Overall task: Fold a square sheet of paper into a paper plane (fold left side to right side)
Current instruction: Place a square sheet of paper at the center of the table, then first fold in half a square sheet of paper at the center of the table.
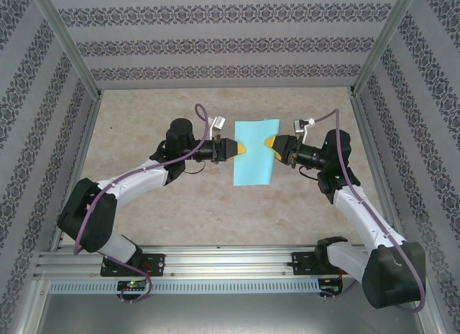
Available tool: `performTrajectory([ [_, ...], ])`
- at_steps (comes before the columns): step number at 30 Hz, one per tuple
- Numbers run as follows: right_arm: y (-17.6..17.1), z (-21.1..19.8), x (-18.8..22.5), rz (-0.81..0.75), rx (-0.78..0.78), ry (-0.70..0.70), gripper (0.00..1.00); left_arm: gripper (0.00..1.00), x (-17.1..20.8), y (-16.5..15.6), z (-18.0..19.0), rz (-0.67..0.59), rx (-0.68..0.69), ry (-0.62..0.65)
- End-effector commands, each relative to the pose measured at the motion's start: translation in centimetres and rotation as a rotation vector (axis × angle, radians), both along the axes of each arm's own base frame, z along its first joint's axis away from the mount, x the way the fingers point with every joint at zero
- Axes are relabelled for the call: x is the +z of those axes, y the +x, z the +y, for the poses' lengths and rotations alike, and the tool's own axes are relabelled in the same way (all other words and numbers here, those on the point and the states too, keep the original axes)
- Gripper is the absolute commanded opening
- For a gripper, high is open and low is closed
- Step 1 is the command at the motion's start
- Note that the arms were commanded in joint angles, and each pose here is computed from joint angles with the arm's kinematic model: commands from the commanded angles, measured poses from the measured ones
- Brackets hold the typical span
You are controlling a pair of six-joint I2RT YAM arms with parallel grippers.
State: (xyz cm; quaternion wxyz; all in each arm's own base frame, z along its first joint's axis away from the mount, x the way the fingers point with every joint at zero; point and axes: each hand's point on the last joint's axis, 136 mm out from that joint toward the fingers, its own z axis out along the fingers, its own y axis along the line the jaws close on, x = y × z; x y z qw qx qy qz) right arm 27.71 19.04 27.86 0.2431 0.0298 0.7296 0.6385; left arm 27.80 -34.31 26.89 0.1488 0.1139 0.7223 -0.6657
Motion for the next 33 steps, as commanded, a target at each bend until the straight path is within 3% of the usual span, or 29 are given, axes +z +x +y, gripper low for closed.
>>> performTrajectory([
  [1,0.0,-0.1,0.3,-0.041,-0.004,-0.04,0.34,0.0,0.0,0.0,-0.1,-0.04,0.008,0.029],
  [5,0.0,-1.3,-2.8,-0.005,-0.057,-0.213,0.55,0.0,-4.2,0.5,1.0,0.019,0.059,0.167],
  [11,-0.5,-4.8,-8.7,0.127,-0.152,-0.509,0.68,0.0,-12.4,1.9,5.9,0.149,0.177,0.455],
  [15,-0.9,-5.7,-11.0,0.173,-0.163,-0.585,0.7,0.0,-15.9,2.7,8.9,0.165,0.206,0.64],
  [21,-1.3,-5.7,-13.9,0.226,-0.154,-0.592,0.7,0.0,-20.1,5.4,12.0,0.191,0.214,0.797],
  [28,-0.8,-4.5,-16.4,0.273,-0.126,-0.597,0.68,0.0,-20.6,7.5,13.3,0.159,0.193,0.891],
  [33,1.7,-0.9,-16.9,0.264,-0.102,-0.538,0.61,0.0,-21.2,8.9,14.0,0.167,0.223,0.917],
])
